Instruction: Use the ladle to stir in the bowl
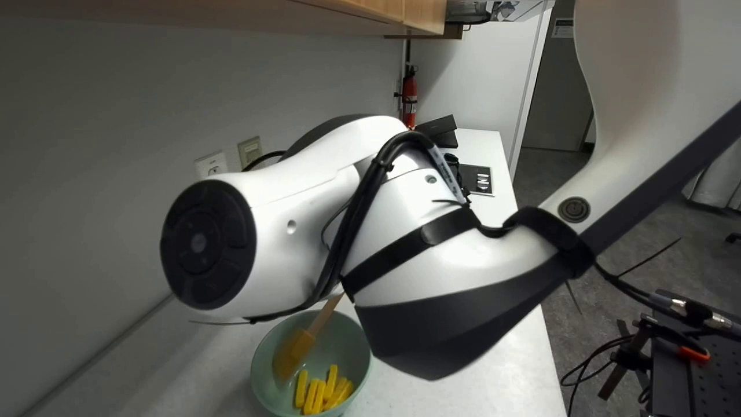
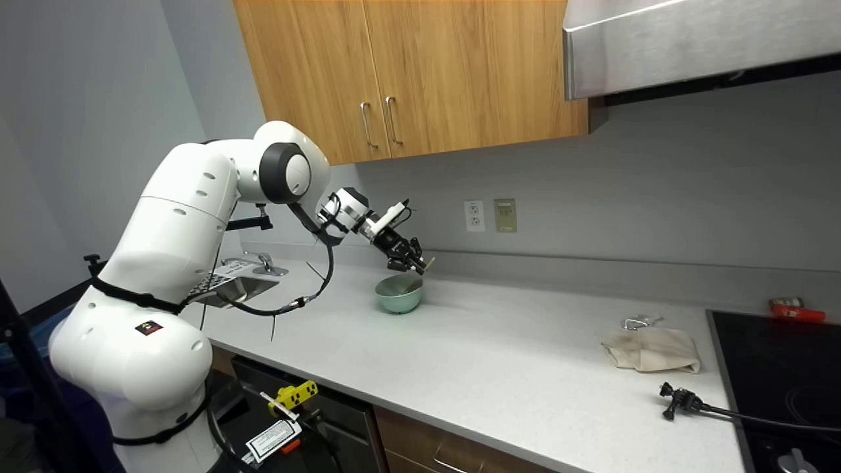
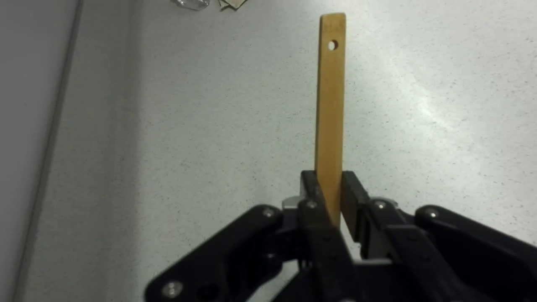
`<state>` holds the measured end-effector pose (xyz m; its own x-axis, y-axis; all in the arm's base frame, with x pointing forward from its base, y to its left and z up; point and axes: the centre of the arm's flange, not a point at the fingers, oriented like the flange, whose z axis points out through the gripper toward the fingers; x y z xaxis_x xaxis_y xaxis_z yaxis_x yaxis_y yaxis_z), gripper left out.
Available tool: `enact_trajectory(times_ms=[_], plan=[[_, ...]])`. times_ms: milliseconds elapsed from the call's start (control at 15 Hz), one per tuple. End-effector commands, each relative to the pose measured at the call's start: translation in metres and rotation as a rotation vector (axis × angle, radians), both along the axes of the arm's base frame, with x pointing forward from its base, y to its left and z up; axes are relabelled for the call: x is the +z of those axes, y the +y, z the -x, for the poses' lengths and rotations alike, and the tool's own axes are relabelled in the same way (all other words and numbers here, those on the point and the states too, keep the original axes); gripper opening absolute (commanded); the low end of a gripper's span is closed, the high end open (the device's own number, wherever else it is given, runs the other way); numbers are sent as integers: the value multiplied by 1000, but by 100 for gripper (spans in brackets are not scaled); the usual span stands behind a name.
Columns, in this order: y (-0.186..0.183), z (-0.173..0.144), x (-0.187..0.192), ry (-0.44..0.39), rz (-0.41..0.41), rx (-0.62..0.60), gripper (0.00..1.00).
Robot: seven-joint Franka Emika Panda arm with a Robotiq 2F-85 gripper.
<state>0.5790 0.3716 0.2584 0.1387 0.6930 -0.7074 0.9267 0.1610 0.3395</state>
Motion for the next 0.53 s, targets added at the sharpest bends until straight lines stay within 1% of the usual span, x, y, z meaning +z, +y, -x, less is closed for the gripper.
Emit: enact_trajectory(times_ms=[0,133,200,267,467], plan=[[-12,-7,-7,10,66,6,4],[-20,-10,-10,17,80,1,4],[-13,-8,-20,11,90,-9,4],[-14,-8,-22,15,94,-12,4],[-15,-4,-28,54,82,-27,4]])
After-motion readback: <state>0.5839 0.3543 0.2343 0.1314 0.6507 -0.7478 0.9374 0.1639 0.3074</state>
